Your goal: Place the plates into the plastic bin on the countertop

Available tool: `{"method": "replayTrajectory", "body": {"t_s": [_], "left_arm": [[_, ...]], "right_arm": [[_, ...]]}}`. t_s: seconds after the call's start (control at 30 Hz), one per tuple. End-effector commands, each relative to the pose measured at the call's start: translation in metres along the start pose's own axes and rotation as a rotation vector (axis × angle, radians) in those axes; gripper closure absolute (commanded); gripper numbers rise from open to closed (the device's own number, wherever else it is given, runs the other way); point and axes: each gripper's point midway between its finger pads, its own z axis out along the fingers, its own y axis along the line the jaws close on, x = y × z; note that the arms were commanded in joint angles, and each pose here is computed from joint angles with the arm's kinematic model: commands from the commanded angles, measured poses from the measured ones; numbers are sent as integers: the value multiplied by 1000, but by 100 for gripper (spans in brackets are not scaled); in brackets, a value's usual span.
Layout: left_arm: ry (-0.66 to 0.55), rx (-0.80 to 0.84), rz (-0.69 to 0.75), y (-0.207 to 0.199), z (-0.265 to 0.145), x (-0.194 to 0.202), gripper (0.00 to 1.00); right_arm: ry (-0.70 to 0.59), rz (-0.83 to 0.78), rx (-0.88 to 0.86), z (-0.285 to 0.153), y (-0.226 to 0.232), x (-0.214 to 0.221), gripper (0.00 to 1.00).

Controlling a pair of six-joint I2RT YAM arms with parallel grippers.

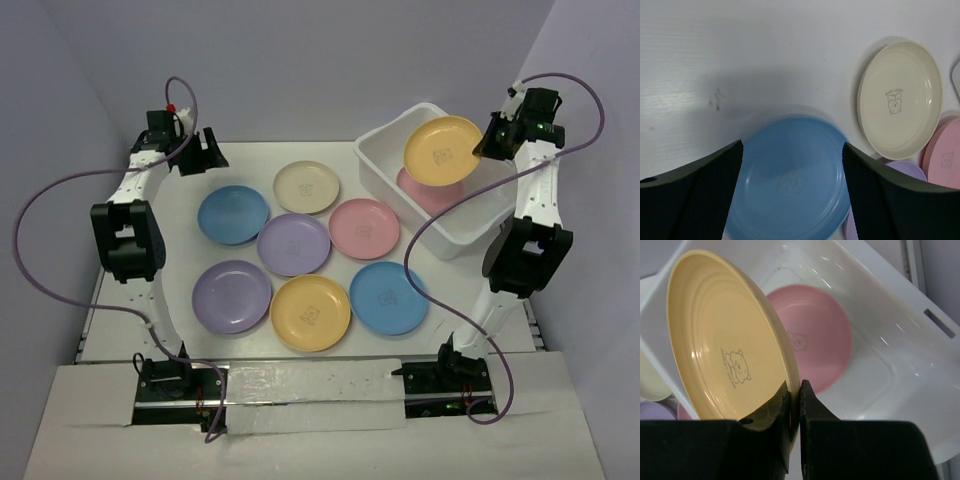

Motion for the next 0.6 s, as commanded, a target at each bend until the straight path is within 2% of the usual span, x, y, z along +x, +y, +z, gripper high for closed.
{"method": "replayTrajectory", "body": {"t_s": [0.0,0.07,0.1,0.17,0.27,0.33,0.43,0.57], "left_arm": [[3,131,115,-54,32,-10,15],[25,141,126,-64,50,0,14],[25,142,128,-67,53,-1,14],[50,150,128,-77,70,8,14],[87,159,158,-92,94,31,16],[95,171,170,-100,101,37,17],[114,191,182,-113,112,48,18],[148,173,195,-115,127,63,24]], "right_arm": [[12,-54,32,8,-10,4,100],[33,-53,50,17,-15,9,98],[35,-56,62,19,-17,10,91],[42,-61,113,25,-25,12,47],[7,-60,175,18,-31,0,21],[-16,-58,173,12,-26,-7,11],[-58,-63,142,-1,-9,-20,3],[-103,-117,65,-17,34,-30,2]]}}
